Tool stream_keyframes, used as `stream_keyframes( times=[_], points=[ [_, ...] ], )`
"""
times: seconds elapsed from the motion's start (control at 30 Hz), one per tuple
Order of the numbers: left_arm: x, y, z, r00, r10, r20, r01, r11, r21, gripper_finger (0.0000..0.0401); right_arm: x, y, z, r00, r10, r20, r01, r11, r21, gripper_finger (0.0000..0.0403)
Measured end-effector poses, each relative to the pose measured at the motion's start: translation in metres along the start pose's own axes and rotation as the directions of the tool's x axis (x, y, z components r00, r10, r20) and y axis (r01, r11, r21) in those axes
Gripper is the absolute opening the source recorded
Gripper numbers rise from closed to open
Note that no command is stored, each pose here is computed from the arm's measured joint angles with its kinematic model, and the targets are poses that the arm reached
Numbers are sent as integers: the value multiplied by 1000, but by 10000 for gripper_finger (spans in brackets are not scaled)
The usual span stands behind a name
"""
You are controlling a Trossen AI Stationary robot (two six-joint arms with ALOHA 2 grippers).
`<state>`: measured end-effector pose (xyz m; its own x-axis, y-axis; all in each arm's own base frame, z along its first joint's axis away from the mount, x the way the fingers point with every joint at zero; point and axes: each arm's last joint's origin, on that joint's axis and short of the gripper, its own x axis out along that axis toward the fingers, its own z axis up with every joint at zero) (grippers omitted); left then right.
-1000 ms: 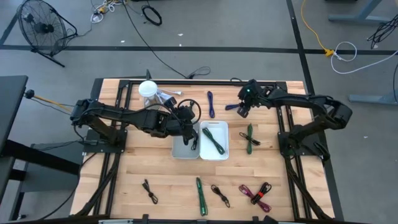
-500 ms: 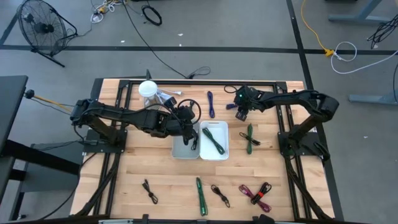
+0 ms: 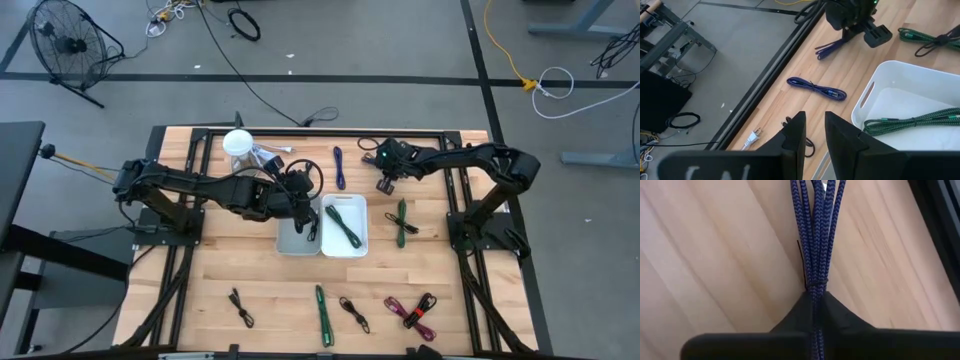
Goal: Pick & Place USB Port
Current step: Put the purple charger cable into the white bin
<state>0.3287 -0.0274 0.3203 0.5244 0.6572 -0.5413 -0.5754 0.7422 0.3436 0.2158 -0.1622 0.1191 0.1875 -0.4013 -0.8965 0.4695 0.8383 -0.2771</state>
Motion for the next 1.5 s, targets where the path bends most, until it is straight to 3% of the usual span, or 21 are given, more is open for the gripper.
stream_keyframes(
  times=[0.17,0.4,0.63,0.83,1.07,1.4,1.5],
  points=[
    [0,-1,0,1000,-27,-4,27,1000,-9,76,-22,-1,5,998,54,20,-54,998,23,5],
    [0,-2,3,999,-45,17,46,998,-34,76,-88,-4,19,965,109,237,-124,991,46,4],
    [0,-3,6,998,-56,39,58,997,-44,76,-163,0,11,829,219,514,-296,952,73,4],
    [0,-3,6,998,-56,40,57,997,-43,76,-203,24,-2,697,370,615,-462,887,-9,4],
    [0,-3,6,998,-56,39,57,997,-43,76,-223,64,-5,578,514,633,-599,795,-98,4],
    [0,-3,6,998,-55,38,57,998,-42,76,-219,115,-18,463,526,713,-690,719,-82,4],
    [0,-3,6,998,-55,37,56,998,-40,76,-211,128,-25,452,500,738,-707,706,-46,4]
  ],
)
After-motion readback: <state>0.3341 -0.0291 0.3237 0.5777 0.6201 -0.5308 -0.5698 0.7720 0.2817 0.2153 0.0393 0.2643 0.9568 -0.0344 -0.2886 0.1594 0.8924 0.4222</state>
